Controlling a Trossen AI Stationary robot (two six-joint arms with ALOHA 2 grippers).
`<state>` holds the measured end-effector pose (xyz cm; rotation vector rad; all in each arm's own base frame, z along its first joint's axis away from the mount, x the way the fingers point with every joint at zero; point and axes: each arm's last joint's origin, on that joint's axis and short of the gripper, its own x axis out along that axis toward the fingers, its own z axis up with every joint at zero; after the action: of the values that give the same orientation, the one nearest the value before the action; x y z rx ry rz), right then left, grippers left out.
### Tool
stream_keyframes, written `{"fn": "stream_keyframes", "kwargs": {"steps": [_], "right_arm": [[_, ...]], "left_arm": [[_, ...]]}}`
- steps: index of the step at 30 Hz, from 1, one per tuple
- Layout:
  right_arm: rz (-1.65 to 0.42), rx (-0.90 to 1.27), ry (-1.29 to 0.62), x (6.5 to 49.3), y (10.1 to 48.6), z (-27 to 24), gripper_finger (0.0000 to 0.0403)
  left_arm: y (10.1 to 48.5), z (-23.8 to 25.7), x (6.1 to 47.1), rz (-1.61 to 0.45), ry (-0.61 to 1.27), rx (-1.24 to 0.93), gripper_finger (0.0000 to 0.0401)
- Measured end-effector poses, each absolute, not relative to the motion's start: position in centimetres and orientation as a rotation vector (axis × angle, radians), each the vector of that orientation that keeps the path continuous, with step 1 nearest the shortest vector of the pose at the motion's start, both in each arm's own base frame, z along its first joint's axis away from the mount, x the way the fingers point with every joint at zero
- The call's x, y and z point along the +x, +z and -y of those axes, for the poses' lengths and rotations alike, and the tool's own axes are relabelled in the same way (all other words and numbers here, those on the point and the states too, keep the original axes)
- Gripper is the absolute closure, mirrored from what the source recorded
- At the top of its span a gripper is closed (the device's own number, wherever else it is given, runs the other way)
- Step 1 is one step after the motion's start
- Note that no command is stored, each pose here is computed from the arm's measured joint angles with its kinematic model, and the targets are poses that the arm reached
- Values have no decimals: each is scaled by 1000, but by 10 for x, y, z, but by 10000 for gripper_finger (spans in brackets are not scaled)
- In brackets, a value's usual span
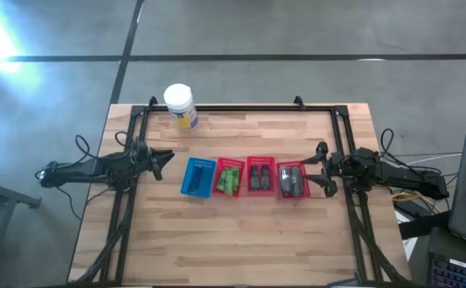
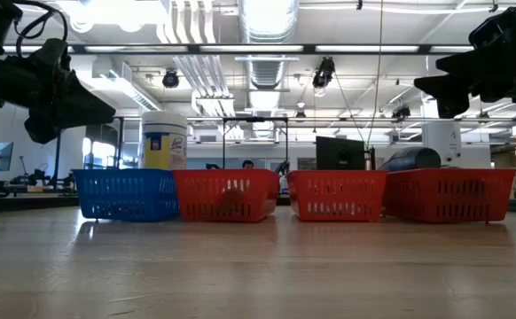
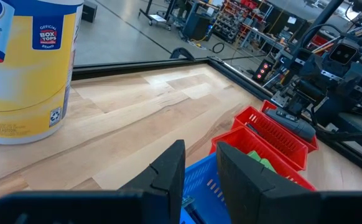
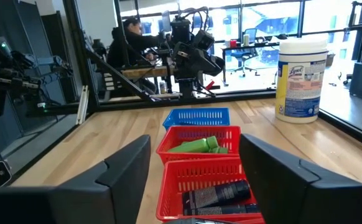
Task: Pick & Place Travel size toiletries
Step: Return to Home Position
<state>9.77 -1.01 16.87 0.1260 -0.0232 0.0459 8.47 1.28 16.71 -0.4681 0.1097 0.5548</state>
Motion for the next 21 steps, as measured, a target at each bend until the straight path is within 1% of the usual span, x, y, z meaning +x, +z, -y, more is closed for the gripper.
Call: {"fn": "stream_keyframes", "kwargs": {"steps": [13,21], "right_arm": [[23,126,46,98,169,10,184],[23,126,46,98,169,10,166]], "left_arm": [[167,-13,85,-110,555,-468,304],[167,-13,85,-110,555,-468,304]]}}
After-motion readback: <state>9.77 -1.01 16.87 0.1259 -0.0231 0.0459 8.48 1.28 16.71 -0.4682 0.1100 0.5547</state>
